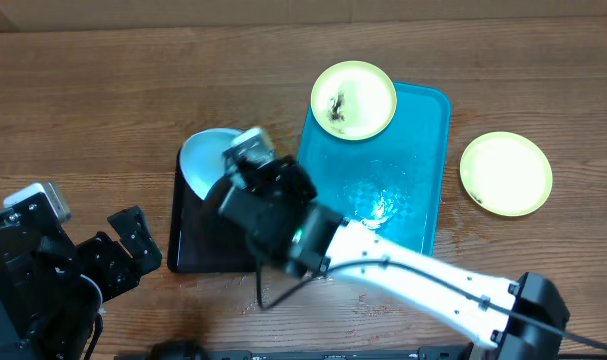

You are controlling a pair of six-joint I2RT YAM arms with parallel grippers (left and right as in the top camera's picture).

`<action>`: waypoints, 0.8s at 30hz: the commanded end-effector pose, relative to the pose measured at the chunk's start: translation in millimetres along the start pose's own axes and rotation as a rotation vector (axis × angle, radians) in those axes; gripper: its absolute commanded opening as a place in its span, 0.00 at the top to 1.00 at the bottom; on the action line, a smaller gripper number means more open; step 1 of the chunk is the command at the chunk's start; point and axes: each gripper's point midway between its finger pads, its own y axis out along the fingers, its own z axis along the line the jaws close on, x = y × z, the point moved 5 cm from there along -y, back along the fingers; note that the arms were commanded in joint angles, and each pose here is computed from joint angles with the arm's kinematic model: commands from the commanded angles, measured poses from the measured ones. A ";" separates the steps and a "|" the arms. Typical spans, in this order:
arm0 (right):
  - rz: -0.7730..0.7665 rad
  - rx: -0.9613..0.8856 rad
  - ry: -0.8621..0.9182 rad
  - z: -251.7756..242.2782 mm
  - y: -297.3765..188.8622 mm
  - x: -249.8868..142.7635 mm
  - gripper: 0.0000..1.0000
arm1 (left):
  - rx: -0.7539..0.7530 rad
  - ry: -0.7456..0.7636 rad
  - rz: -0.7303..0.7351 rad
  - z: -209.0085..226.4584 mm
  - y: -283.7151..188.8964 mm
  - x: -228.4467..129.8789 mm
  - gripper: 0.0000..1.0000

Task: Clean dirty plates on tray and stack at the side
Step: 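Carry the white plate right and stack it on the cleaned yellow plate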

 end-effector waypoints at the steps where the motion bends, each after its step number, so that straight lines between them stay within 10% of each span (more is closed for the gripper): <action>1: 0.095 0.182 0.297 -30.7 8.1 13.9 0.96 | 0.001 0.015 -0.002 0.5 -0.5 0.1 0.00; 10: 0.274 0.382 0.772 -215.5 46.0 6.4 0.96 | 0.001 0.015 -0.002 0.5 -0.5 0.1 0.00; 18: 0.566 -0.026 1.080 -384.8 66.2 -134.8 0.96 | 0.001 0.015 -0.002 0.5 -0.5 0.1 0.00; 24: 0.768 -0.164 1.314 -424.0 71.4 -243.8 0.96 | 0.001 0.015 -0.002 0.5 -0.5 0.1 0.00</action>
